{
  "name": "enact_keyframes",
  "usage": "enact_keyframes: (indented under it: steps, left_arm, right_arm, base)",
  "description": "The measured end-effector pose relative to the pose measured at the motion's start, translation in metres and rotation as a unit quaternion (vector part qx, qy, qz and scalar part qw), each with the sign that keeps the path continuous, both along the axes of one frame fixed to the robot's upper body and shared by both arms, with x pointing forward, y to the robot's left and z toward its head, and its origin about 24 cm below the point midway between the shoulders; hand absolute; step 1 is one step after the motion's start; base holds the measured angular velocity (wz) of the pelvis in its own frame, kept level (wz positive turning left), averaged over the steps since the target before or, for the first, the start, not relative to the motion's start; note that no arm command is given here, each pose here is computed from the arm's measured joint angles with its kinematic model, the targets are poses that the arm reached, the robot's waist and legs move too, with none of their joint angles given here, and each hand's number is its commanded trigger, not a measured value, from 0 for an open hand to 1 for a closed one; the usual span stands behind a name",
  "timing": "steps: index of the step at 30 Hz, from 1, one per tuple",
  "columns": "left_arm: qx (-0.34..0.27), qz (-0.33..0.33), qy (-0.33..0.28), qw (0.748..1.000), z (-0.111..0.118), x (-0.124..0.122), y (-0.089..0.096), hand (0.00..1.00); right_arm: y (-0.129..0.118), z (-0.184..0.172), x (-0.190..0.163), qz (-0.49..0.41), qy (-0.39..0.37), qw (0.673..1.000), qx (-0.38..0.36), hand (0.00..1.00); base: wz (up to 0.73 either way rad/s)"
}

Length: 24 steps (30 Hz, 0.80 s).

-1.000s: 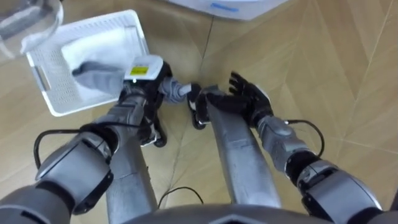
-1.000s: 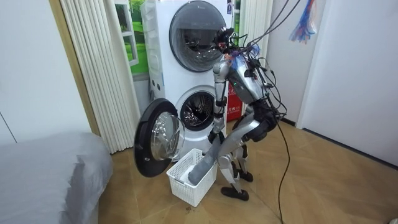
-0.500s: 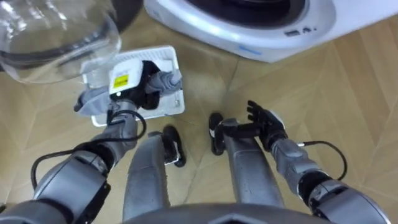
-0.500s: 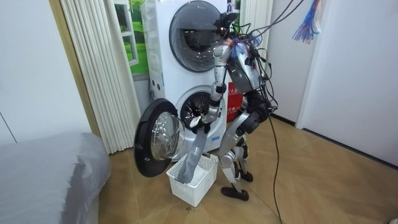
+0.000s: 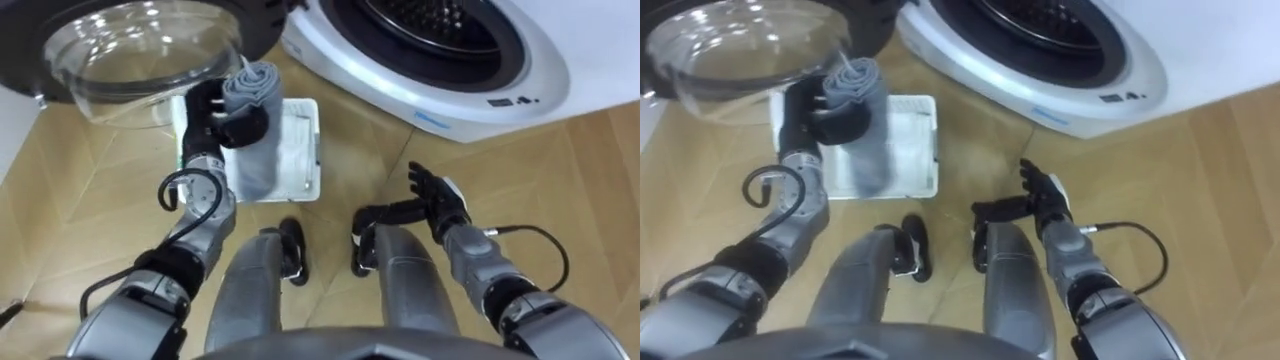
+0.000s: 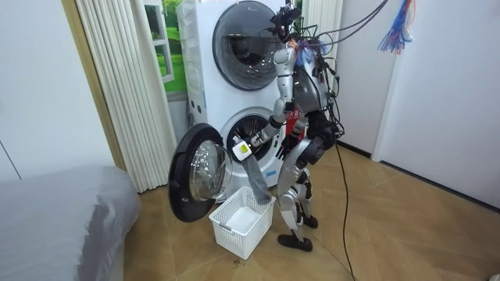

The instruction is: Put towel into washing machine

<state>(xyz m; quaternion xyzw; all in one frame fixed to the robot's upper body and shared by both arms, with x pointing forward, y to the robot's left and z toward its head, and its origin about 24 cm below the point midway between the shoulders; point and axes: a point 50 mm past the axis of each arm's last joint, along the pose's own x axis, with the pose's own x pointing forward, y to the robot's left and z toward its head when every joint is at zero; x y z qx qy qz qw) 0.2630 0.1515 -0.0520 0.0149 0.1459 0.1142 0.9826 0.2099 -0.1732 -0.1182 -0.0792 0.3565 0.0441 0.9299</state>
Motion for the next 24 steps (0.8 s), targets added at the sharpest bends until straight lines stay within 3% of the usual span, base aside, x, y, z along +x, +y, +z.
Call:
enact_keyframes:
  steps: [2, 6, 14, 24]
  left_arm:
    - [-0.066, -0.026, 0.007, 0.997, -0.003, -0.003, -0.004, 1.0]
    - [-0.137, -0.069, 0.015, 0.988, -0.008, -0.007, -0.008, 1.0]
    - [-0.282, -0.163, 0.023, 0.945, -0.011, -0.021, -0.024, 1.0]
    - [-0.319, -0.242, 0.022, 0.916, -0.007, -0.026, -0.04, 1.0]
  right_arm:
    - [0.002, 0.001, 0.003, 0.017, 0.0, 1.0, 0.0, 0.0]
    - [0.001, 0.001, 0.002, 0.017, 0.002, 1.0, 0.002, 0.0]
    - [0.001, -0.003, -0.002, 0.024, 0.021, 0.999, 0.008, 0.0]
    - [0.002, -0.007, -0.01, 0.028, 0.033, 0.999, 0.015, 0.0]
  base:
    - [0.17]
    - [0.04]
    - [0.06]
    - [0.01]
